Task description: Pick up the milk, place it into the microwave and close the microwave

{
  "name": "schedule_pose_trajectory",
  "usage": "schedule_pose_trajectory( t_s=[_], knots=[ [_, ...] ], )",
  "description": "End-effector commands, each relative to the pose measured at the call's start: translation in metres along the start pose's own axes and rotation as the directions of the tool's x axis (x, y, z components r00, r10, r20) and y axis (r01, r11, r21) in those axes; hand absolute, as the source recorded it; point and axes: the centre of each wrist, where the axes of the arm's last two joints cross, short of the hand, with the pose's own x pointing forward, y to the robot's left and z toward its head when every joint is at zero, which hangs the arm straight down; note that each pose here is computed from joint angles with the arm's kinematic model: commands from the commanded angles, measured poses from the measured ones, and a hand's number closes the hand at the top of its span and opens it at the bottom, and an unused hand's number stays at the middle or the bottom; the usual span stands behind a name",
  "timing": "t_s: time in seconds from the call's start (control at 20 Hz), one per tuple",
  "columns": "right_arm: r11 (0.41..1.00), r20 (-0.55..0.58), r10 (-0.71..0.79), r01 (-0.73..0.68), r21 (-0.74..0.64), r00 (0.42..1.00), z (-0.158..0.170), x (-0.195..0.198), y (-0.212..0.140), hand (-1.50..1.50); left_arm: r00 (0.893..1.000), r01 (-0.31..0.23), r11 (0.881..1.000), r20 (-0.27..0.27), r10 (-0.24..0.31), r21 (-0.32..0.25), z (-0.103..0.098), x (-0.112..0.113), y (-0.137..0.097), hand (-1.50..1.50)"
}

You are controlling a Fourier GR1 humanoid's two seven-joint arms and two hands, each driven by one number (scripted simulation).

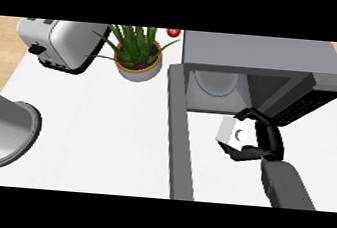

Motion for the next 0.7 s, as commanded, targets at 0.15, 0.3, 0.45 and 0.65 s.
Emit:
schedule_pose_trajectory(
  t_s=[0.15, 0.3, 0.45, 0.65],
  knots=[
    [0.998, 0.022, 0.054, -0.053, -0.025, 0.998, -0.043, 0.048, 0.019, 1.5, 0.999, -0.026, 0.999, 0.018, 0.027, -0.02, 0.01, -0.001, 0.006, -1.5],
    [0.996, 0.018, 0.088, -0.087, -0.031, 0.996, -0.085, 0.054, 0.034, 1.5, 0.999, -0.022, 1.0, 0.033, 0.022, -0.01, -0.011, -0.007, 0.018, -1.5],
    [0.988, 0.007, 0.146, -0.146, -0.043, 0.989, -0.09, 0.051, 0.059, 1.5, 1.0, -0.017, 1.0, 0.016, 0.017, -0.007, 0.006, 0.011, 0.002, -1.5],
    [0.96, -0.01, 0.28, -0.28, -0.01, 0.96, -0.132, 0.059, 0.041, 1.5, 1.0, -0.019, 1.0, 0.014, 0.019, -0.017, -0.015, -0.011, 0.001, -1.5]
  ],
)
